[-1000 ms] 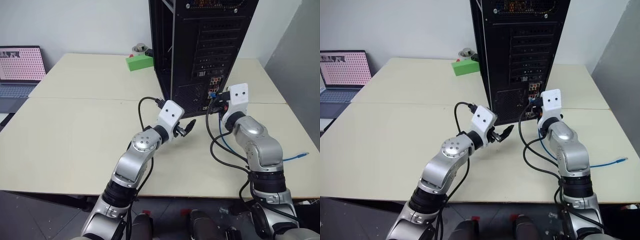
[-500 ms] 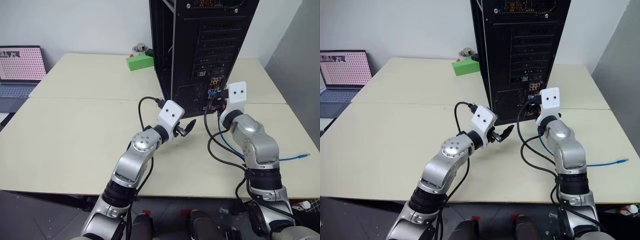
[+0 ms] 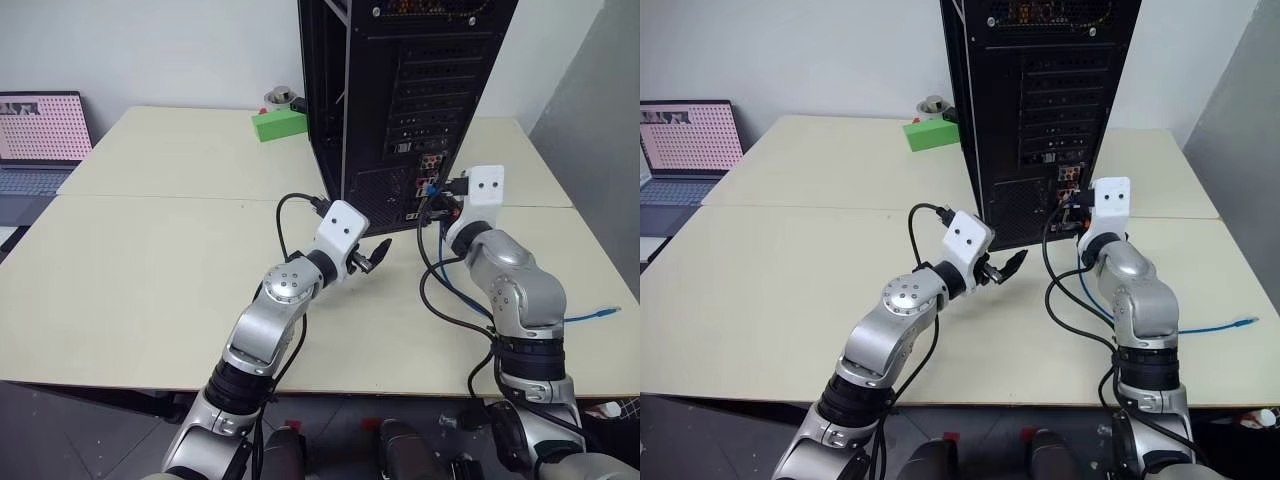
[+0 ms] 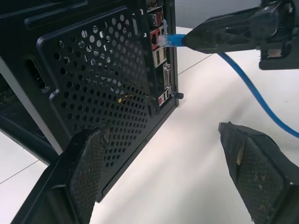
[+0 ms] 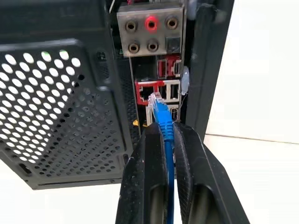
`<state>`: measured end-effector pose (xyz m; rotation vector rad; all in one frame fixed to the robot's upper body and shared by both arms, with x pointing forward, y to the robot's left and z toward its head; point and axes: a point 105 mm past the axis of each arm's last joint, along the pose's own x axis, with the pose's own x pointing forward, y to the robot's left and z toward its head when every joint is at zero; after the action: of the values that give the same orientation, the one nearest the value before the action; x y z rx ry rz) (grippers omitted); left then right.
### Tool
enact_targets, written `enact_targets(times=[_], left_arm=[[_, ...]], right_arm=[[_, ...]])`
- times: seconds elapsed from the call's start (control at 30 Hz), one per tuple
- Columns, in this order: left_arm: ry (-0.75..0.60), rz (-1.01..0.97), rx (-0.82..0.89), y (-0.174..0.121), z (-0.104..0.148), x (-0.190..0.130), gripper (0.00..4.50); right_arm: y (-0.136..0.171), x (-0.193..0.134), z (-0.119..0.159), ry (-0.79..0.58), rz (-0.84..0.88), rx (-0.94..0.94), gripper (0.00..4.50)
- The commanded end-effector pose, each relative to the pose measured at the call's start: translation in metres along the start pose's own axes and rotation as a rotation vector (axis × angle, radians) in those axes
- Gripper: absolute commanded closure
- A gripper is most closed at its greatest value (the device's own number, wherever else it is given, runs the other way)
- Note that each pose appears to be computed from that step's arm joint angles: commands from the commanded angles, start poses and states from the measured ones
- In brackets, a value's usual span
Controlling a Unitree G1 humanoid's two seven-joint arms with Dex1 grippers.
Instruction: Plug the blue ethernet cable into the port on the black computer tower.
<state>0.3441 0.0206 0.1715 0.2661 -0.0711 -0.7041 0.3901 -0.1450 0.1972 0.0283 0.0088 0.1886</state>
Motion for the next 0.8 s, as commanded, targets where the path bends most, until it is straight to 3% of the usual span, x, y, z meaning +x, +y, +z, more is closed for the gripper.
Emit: enact_targets(times=[0.03, 0.8], left_arm=[[-0.055, 0.005, 0.03, -0.001, 0.015, -0.001, 0.53], [-0.05, 0.012, 0.037, 0.001, 0.014, -0.002, 0.53]], right_arm=[[0.002, -0.005, 0.019, -0.067, 0.005, 0.012, 4.5], [0.009, 0.006, 0.019, -0.073, 0.028, -0.003, 4.5]])
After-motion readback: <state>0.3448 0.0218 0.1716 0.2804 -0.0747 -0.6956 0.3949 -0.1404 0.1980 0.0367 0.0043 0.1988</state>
